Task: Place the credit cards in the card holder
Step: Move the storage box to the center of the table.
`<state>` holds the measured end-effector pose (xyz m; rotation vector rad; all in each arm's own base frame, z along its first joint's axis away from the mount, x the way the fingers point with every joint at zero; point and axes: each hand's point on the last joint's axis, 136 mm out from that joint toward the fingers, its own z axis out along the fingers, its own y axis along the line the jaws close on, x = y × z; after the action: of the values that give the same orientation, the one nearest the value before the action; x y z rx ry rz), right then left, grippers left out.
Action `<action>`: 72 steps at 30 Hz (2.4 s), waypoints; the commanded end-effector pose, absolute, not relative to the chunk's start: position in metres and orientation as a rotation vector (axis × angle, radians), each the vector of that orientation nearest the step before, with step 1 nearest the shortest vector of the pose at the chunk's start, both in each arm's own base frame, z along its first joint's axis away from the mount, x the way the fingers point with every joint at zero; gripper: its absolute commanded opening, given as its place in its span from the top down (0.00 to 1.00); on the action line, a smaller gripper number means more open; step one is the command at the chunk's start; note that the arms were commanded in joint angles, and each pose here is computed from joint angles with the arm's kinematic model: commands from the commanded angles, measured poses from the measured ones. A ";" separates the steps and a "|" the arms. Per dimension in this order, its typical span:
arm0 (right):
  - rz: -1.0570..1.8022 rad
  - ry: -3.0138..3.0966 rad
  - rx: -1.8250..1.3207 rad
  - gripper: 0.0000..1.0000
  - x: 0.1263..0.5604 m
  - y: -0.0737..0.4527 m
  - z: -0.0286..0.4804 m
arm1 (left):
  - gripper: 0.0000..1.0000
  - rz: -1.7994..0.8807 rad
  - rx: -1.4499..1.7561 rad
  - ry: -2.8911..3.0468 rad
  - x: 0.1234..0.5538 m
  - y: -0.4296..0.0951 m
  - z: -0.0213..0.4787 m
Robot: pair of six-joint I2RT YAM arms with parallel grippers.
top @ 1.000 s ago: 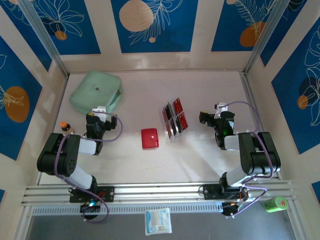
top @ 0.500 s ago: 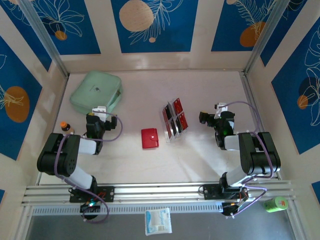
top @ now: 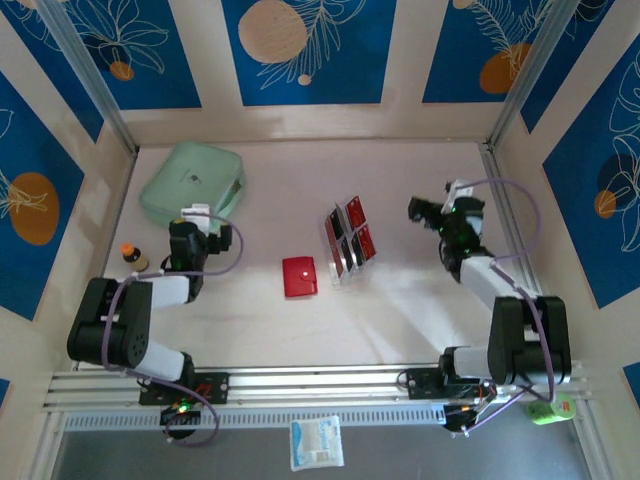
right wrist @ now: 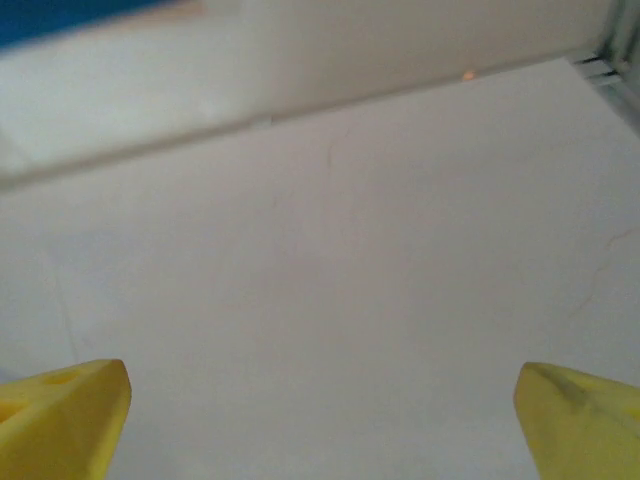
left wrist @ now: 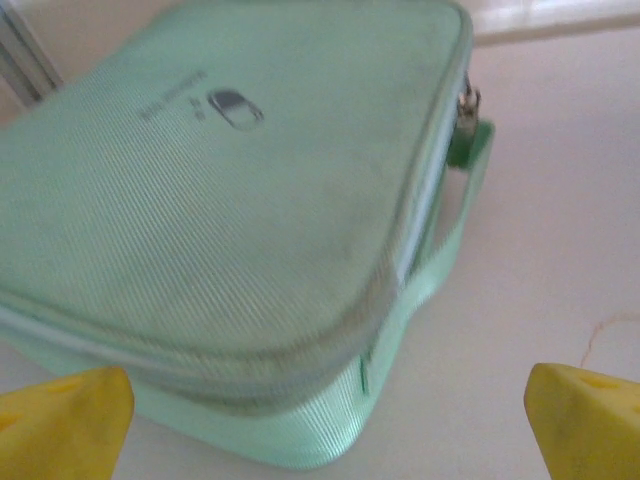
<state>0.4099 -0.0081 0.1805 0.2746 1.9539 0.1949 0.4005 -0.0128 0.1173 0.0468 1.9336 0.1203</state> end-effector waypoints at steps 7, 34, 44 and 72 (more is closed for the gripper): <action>0.597 2.138 0.491 0.01 0.365 0.007 0.213 | 0.00 0.032 -0.086 1.990 0.392 -0.011 0.178; 0.829 2.644 -0.229 0.13 0.177 0.266 0.102 | 0.00 -0.340 -0.183 2.206 0.351 -0.075 0.166; 0.826 2.639 -0.190 0.13 0.220 0.275 0.094 | 0.00 -0.320 -0.149 2.217 0.352 -0.081 0.164; 0.757 2.642 -0.062 0.13 0.270 0.264 0.064 | 0.00 -0.352 -0.106 2.188 0.356 -0.099 0.184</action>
<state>0.2538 0.2581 0.0541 -0.0456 2.6941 0.7448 0.3523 -0.0955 0.1696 -0.1102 2.2113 -0.3503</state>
